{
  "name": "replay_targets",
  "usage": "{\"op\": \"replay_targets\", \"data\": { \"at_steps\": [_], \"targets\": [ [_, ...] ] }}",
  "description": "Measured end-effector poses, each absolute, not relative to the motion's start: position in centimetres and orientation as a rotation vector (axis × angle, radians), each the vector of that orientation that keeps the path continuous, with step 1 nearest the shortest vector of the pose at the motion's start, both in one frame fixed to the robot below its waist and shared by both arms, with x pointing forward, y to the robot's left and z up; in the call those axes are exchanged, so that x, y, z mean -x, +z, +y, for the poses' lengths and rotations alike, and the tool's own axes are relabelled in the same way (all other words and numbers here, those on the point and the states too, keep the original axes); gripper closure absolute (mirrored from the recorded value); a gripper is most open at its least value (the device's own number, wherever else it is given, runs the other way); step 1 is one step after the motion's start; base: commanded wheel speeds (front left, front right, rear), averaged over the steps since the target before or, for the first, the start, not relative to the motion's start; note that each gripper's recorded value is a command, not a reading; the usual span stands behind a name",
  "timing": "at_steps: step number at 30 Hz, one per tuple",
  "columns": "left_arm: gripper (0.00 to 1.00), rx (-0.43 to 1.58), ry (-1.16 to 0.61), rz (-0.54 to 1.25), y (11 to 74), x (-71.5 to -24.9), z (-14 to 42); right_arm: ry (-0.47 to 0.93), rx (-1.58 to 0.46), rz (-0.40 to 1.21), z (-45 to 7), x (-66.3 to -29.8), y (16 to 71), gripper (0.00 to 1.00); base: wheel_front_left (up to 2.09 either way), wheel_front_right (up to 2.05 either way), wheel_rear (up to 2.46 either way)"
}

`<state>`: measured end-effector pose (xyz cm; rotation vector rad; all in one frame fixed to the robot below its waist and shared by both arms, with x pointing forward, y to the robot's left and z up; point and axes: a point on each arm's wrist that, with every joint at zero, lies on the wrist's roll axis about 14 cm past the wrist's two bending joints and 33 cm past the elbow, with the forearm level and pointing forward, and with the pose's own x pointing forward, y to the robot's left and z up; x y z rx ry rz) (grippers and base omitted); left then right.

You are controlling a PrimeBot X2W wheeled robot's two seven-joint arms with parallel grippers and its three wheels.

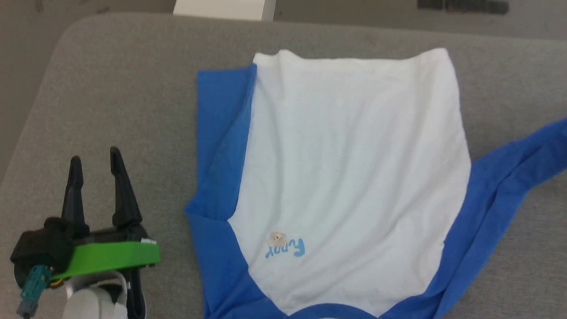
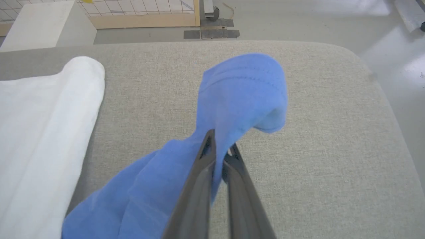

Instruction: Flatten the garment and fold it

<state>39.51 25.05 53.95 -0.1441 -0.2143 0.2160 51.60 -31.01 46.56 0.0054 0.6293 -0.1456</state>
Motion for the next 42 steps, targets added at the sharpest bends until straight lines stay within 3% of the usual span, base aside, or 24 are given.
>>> {"op": "replay_targets", "data": {
  "at_steps": [11, 16, 21, 25, 32, 42],
  "targets": [
    [0.0, 0.169, 0.189, -0.288, 56.6, -37.1, 24.3, -0.419, -0.037, 0.638, -40.3, -41.1, 49.2, 1.0, 0.0, 0.0, 0.0],
    [0.0, 0.174, 0.176, -0.311, 57.4, -36.9, 24.0, -0.493, 0.002, 0.622, -42.2, -39.2, 50.7, 1.0, 0.0, 0.0, 0.0],
    [0.0, 0.172, 0.186, -0.323, 57.8, -36.3, 24.3, -0.452, 0.045, 0.59, -40.6, -39.7, 51.9, 1.0, 0.0, 0.0, 0.0],
    [0.0, 0.171, 0.194, -0.328, 58.0, -35.6, 24.6, -0.341, 0.096, 0.532, -37.5, -41.2, 53.8, 1.0, 0.0, 0.0, 0.0],
    [0.0, 0.168, 0.208, -0.347, 58.5, -34.6, 25.1, -0.031, 0.157, 0.476, -27.9, -42.5, 55.2, 1.0, 0.0, 0.0, 0.0],
    [0.0, 0.163, 0.228, -0.335, 58.1, -34.0, 25.6, 0.534, 0.168, 0.523, -9.5, -40.7, 52.3, 1.0, 0.0, 0.0, 0.0]
  ]
}}
